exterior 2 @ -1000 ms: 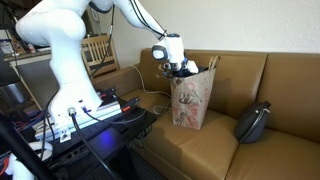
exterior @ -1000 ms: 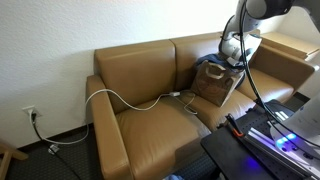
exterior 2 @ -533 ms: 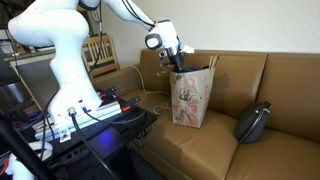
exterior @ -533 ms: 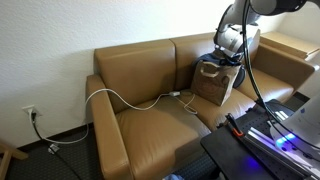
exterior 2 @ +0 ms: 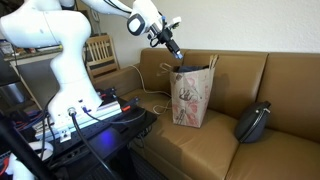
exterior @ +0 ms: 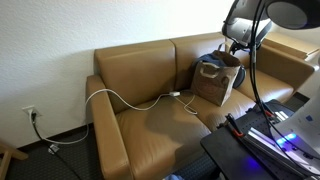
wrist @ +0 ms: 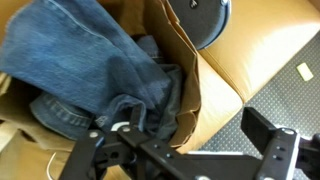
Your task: Move the bag to the right and place the blue cloth inside it
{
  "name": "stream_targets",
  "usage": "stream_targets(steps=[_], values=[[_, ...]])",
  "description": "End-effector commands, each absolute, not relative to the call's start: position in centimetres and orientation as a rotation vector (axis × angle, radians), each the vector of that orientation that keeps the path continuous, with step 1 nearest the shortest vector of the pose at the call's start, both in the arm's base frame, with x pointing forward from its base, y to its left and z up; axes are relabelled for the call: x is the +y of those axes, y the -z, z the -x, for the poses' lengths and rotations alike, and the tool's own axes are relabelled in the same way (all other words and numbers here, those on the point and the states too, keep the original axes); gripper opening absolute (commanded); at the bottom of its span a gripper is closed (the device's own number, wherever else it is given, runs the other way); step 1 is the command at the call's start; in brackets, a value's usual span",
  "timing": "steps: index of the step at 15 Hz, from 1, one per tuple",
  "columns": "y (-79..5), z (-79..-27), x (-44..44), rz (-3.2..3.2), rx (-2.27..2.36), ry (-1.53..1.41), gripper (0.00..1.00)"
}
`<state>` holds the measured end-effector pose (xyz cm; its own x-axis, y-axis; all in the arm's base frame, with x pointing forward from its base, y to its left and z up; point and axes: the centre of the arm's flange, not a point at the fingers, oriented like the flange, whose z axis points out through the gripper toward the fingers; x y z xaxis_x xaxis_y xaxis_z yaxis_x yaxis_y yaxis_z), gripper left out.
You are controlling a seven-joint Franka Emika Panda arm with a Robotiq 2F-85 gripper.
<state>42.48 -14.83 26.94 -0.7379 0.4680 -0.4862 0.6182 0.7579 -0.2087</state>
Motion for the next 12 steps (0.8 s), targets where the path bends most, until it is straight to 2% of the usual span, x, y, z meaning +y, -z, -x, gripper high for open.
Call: stream_targets(steps=[1,6,12], values=[[-30.5,-44.8,-10.5,-0.68,2.479,0.358,1.0],[-30.4,-49.8,-8.3,-0.621,2.545,0.262,1.0],[-28.2,-52.4,-11.2,-0.571,2.727,0.445,1.0]])
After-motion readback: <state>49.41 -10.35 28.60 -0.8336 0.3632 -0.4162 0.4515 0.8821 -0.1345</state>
